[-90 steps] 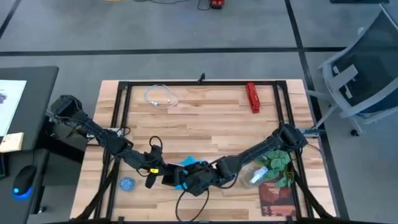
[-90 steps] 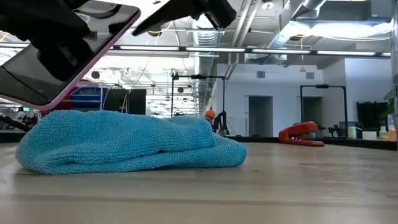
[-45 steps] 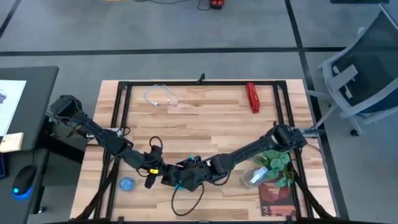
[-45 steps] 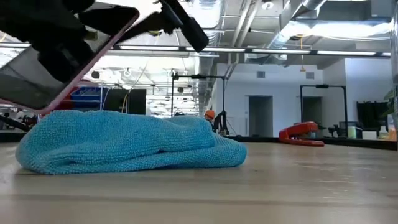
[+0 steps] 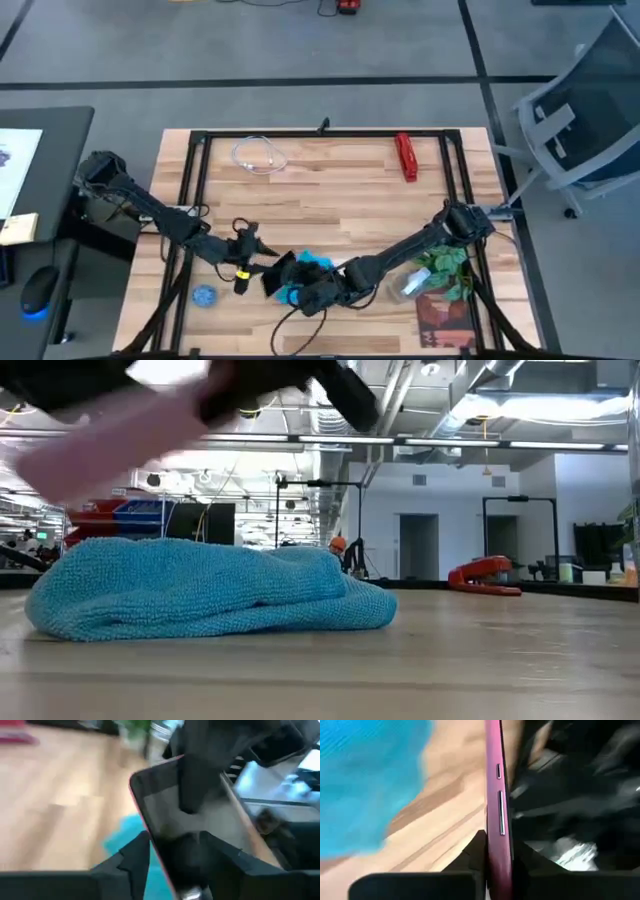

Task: Apply microfiber cloth
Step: Spray the back of the cellphone with the spray cleaning bottle

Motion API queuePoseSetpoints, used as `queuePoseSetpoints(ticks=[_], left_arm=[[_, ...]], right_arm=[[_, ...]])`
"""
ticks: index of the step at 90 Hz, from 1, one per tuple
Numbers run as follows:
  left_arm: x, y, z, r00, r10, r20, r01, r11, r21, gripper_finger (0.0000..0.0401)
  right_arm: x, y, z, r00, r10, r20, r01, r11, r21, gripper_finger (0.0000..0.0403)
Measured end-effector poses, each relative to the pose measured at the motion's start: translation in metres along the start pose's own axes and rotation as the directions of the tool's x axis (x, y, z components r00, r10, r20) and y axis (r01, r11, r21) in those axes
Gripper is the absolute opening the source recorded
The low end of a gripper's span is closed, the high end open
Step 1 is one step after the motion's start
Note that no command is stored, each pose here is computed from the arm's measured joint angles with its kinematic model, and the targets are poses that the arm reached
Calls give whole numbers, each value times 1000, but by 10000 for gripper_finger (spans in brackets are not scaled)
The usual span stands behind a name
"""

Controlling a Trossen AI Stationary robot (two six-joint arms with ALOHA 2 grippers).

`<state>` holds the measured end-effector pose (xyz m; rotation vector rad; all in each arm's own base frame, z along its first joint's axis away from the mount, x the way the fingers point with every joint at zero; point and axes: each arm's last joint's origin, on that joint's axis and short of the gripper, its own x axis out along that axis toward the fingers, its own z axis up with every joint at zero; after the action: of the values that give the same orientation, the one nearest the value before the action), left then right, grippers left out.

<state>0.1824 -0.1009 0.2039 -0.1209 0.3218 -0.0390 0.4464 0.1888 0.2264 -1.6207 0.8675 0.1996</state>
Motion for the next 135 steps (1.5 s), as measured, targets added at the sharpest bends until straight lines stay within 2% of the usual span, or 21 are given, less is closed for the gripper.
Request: queuePoseSetpoints(ticks=[6,12,16,22,29,36,42,54,60,75,89,100,114,122,135], left_arm=[[-5,2,6,999,25,43,-27,999,32,167],[-8,1,12,995,11,94,-16,998,57,167],[-9,-2,14,993,-7,117,-3,997,80,166],[-9,-6,15,991,-29,131,12,991,130,164],[-3,-9,9,994,-28,109,8,984,177,163],[5,-11,3,996,-21,90,2,979,202,162],[13,-13,1,997,9,72,-25,972,232,162],[29,-17,2,976,204,78,-218,932,288,162],[37,-21,5,964,255,78,-267,907,325,162],[62,-28,9,951,308,-23,-272,871,409,162],[83,-29,13,905,392,-163,-293,854,430,152],[98,-29,18,872,417,-258,-277,852,444,110],[112,-31,23,842,445,-307,-287,849,444,21],[114,-32,23,836,454,-308,-311,854,417,12],[111,-26,11,819,465,-335,-333,862,381,6]], right_arm=[[-3,0,-5,998,58,-26,-56,994,90,17],[-9,-7,-12,995,85,-43,-70,958,279,17],[-13,-13,-19,993,111,-39,-86,911,403,17],[-18,-21,-31,980,198,-6,-167,839,518,17],[-21,-32,-43,964,260,56,-235,731,641,17],[-22,-42,-55,953,289,91,-261,632,730,17],[-23,-45,-64,941,325,97,-281,586,760,17],[-18,-43,-72,918,379,113,-319,540,779,18],[-17,-42,-74,915,390,107,-317,527,788,18],[-17,-42,-75,914,391,107,-314,518,796,18],[-18,-40,-76,902,420,97,-321,503,802,18],[-19,-38,-77,887,449,107,-341,481,808,19],[-20,-36,-76,878,466,110,-347,462,816,29],[-21,-34,-75,877,469,102,-344,466,815,49],[-30,-31,-82,853,519,53,-315,431,845,102]])
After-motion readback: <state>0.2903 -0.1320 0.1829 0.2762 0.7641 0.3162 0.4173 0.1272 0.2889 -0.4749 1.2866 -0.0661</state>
